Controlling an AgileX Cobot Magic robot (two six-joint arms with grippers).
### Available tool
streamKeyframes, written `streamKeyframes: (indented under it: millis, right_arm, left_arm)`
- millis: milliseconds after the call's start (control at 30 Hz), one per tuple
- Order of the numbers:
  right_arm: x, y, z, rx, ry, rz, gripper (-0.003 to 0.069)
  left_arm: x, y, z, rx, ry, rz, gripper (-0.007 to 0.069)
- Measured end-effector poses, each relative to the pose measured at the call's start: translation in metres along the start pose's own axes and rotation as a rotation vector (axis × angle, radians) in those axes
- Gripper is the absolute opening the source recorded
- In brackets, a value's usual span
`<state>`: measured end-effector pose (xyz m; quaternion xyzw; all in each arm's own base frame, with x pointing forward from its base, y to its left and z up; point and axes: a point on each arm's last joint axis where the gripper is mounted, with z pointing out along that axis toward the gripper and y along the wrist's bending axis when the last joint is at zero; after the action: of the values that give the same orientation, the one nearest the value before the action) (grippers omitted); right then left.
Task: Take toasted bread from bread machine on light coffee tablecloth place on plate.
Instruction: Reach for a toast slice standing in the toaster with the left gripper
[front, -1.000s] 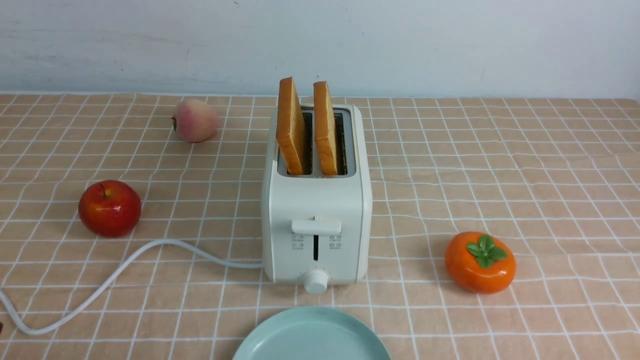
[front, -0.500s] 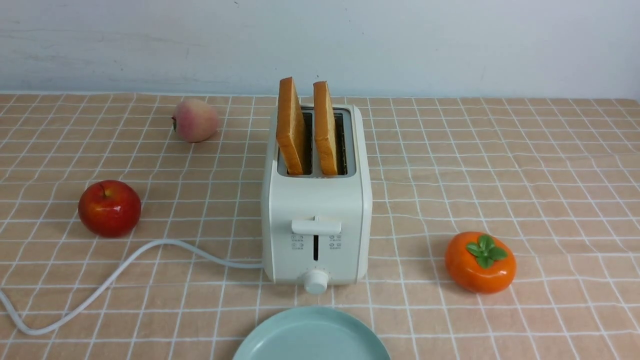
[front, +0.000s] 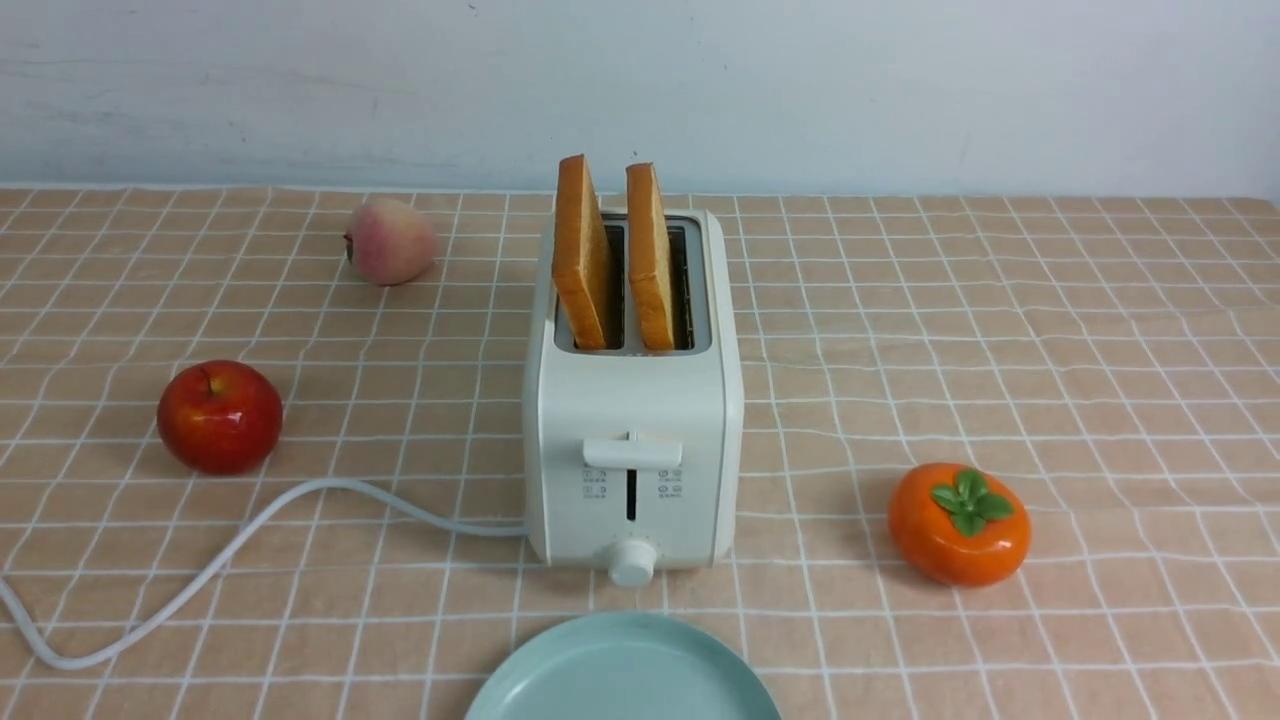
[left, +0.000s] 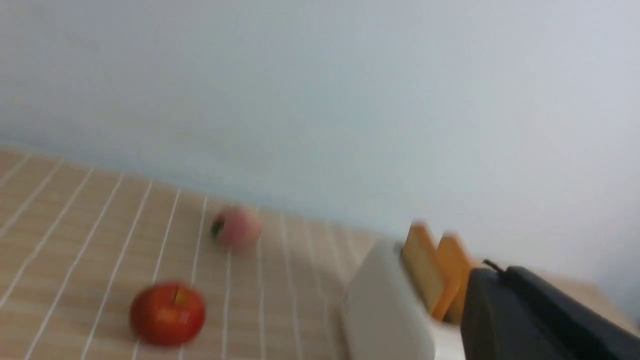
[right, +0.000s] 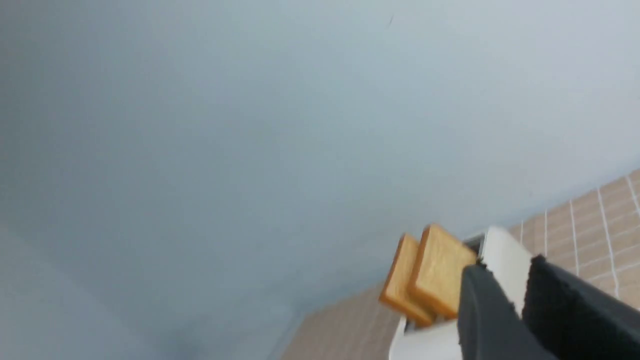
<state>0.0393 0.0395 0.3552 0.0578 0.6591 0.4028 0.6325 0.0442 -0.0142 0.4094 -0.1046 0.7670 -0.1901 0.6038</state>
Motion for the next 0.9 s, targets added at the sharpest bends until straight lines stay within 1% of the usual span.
streamKeyframes:
  millis: [67, 100, 133, 167, 200, 233, 267, 367, 433, 533, 700, 800, 867, 900]
  right_arm:
    - [-0.007, 0.011, 0.015, -0.005, 0.201, -0.077, 0.0066]
    - [-0.007, 0.012, 0.023, 0.008, 0.316, -0.105, 0.0039]
    - [-0.008, 0.012, 0.03, 0.024, 0.424, -0.133, 0.0022]
    - [-0.01, 0.013, 0.033, 0.036, 0.48, -0.152, 0.0008]
    - [-0.01, 0.006, 0.041, 0.088, 0.616, -0.179, -0.0001]
    - [-0.012, 0.006, 0.042, 0.096, 0.628, -0.182, -0.0002]
    - [-0.011, -0.004, 0.049, 0.183, 0.749, -0.198, -0.0004]
    - [-0.012, -0.024, 0.055, 0.348, 0.874, -0.216, -0.0004]
    - [-0.012, -0.033, 0.055, 0.429, 0.91, -0.228, -0.0004]
    - [-0.013, -0.037, 0.054, 0.479, 0.913, -0.251, -0.0004]
    - [-0.015, -0.038, 0.055, 0.488, 0.889, -0.26, -0.0004]
    - [-0.016, -0.038, 0.055, 0.487, 0.878, -0.263, -0.0004]
    - [-0.016, -0.037, 0.056, 0.481, 0.874, -0.257, -0.0002]
    - [-0.016, -0.037, 0.056, 0.48, 0.874, -0.256, -0.0002]
  left_arm:
    - [-0.001, 0.001, 0.018, -0.05, 0.152, -0.003, -0.0014]
    - [0.0, 0.002, 0.026, -0.083, 0.209, -0.006, -0.0014]
    - [0.001, 0.003, 0.032, -0.083, 0.276, -0.016, -0.0014]
    - [0.004, 0.004, 0.038, -0.096, 0.335, -0.024, -0.0014]
    - [0.007, 0.005, 0.047, -0.108, 0.403, -0.039, -0.0014]
    - [0.008, 0.005, 0.048, -0.112, 0.421, -0.041, -0.0014]
    - [0.013, 0.007, 0.059, -0.125, 0.51, -0.063, -0.0014]
    - [0.019, 0.011, 0.075, -0.152, 0.624, -0.086, -0.0014]
    - [0.022, 0.013, 0.085, -0.172, 0.676, -0.094, -0.0014]
    - [0.024, 0.017, 0.1, -0.188, 0.707, -0.105, -0.0014]
    - [0.018, 0.018, 0.134, -0.171, 0.69, -0.136, -0.0014]
    - [0.014, 0.01, 0.156, -0.117, 0.71, -0.123, -0.0014]
    - [0.009, -0.003, 0.177, -0.067, 0.736, -0.08, -0.0014]
    - [0.009, -0.005, 0.178, -0.053, 0.742, -0.069, -0.0014]
